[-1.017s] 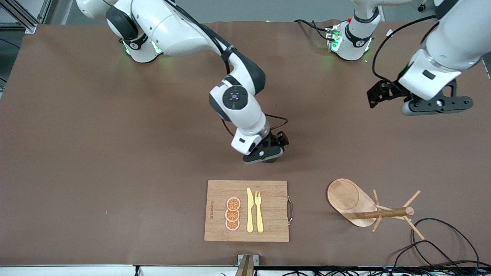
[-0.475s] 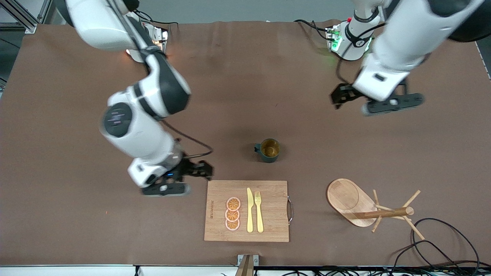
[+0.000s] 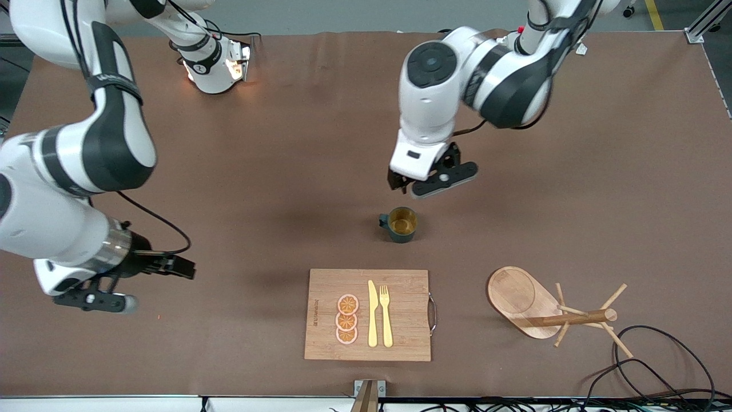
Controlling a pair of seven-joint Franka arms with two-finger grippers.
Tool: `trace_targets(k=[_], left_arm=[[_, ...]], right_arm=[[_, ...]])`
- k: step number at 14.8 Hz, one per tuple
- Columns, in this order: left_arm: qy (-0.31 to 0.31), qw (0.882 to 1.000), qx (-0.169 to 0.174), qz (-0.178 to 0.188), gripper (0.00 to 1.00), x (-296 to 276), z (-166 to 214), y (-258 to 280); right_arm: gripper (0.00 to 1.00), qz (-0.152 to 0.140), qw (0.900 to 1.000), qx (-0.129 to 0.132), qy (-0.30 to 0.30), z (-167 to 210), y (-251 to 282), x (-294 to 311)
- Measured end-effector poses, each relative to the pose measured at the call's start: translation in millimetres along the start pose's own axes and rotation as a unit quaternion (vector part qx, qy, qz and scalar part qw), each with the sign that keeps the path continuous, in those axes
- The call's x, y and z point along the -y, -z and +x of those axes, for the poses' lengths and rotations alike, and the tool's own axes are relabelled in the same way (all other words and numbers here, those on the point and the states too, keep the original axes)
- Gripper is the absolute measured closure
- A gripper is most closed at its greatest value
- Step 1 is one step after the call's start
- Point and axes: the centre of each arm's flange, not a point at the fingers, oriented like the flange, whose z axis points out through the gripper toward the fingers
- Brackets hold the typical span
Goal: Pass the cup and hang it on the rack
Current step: 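Set the mug down and open the right gripper while the left gripper approaches, then lower the left gripper onto the mug handle and close it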
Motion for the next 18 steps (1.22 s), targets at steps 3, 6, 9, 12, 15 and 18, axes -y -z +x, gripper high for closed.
trace_targets(k=[3,6,9,12,15,18], left_arm=[[0.021,1.0,-0.014,-0.008,0.0,-19,-9,-24],[0.059,0.998,-0.026,-0.013,0.0,-34,-17,-49],[0.118,0.992,-0.052,-0.011,0.02,-62,-51,-77],[0.175,0.981,-0.082,-0.01,0.04,-92,-97,-108],[0.208,0.972,-0.11,-0.004,0.05,-110,-138,-142],[0.244,0.961,-0.13,0.0,0.06,-119,-151,-168]], right_arm=[[0.0,-0.006,1.0,0.007,-0.027,-4,22,-41],[0.0,-0.008,0.999,0.006,-0.03,-21,49,-74],[0.0,-0.009,1.0,0.001,-0.021,-47,80,-89],[0.0,-0.011,1.0,0.001,-0.012,-79,103,-100],[0.0,-0.011,1.0,-0.006,0.007,-105,122,-103],[0.0,-0.011,0.999,-0.015,0.037,-119,138,-112]])
